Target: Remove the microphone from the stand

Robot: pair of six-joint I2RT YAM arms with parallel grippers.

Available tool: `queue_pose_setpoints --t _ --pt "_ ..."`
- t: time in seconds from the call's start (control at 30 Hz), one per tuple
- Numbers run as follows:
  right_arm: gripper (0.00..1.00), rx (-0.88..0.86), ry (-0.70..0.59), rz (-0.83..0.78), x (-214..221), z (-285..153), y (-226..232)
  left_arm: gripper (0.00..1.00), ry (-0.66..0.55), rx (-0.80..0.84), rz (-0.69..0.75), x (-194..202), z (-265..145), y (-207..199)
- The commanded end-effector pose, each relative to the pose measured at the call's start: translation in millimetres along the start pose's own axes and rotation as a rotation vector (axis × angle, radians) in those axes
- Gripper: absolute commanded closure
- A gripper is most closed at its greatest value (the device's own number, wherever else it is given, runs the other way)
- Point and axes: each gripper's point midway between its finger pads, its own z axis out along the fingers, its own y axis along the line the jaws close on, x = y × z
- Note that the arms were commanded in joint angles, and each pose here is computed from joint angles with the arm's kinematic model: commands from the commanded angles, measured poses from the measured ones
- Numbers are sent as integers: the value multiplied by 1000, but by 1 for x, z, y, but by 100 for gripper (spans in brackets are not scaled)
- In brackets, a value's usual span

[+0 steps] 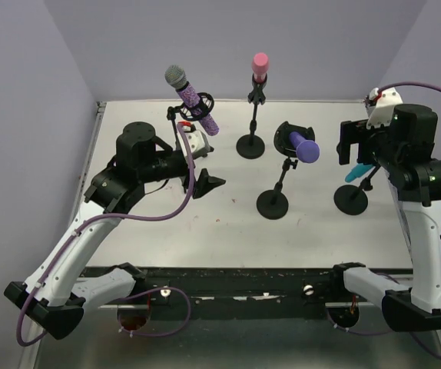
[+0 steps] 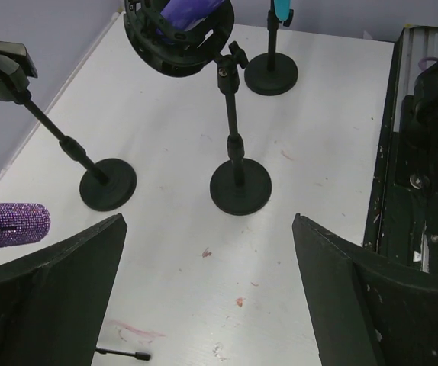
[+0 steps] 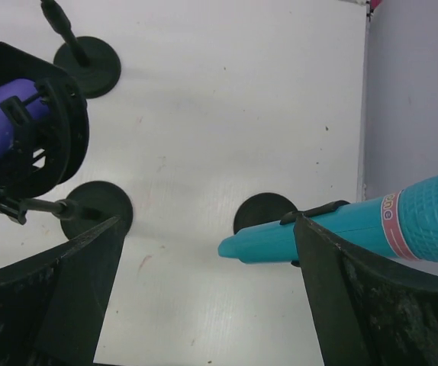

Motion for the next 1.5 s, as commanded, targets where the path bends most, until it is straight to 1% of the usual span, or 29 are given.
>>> queue_pose_setpoints --t 0.0,0.13,0.23,0.33,0.47,0.57,0.73,0.87,0.93,1.0,1.17,1.27,1.37,1.4,1.47 --pt "0 -102 -106 -33 -20 -18 16 2 -1 -19 69 -11 -8 2" --pt "0 -301 -138 -198 -11 -30 47 2 -5 -13 97 -15 -9 1" --pt "0 -411 -163 -252 -6 -39 64 2 -9 -1 138 -16 -11 0" --pt "0 -475 -165 -294 -4 -41 73 2 -21 8 157 -20 -12 -1" --pt "0 -540 -221 -396 -5 -39 83 2 -48 69 178 -28 -5 -7" --pt "2 -595 -252 -424 -12 -32 91 2 -61 102 180 -39 2 -8" --pt "4 -676 -342 -484 -26 -29 105 2 -45 133 150 -33 14 -10" --pt "4 -723 -423 -562 -26 -35 113 2 -54 138 115 -28 28 -9" --pt "3 -714 -436 -576 -26 -34 113 2 -79 145 103 -33 35 -9" --pt "4 -696 -420 -593 -22 -30 110 2 -112 148 117 -41 44 -9" --pt "4 -665 -396 -596 -14 -30 105 2 -216 123 190 -67 69 -10" --pt "4 -665 -362 -523 -11 -31 105 1 -276 147 249 -81 84 -13" --pt "4 -700 -299 -444 -3 -33 109 2 -300 173 270 -88 97 -17" --pt "4 -702 -287 -415 -3 -33 110 1 -326 175 290 -94 100 -17" --pt "4 -711 -268 -379 -1 -33 111 2 -341 195 307 -97 108 -21"
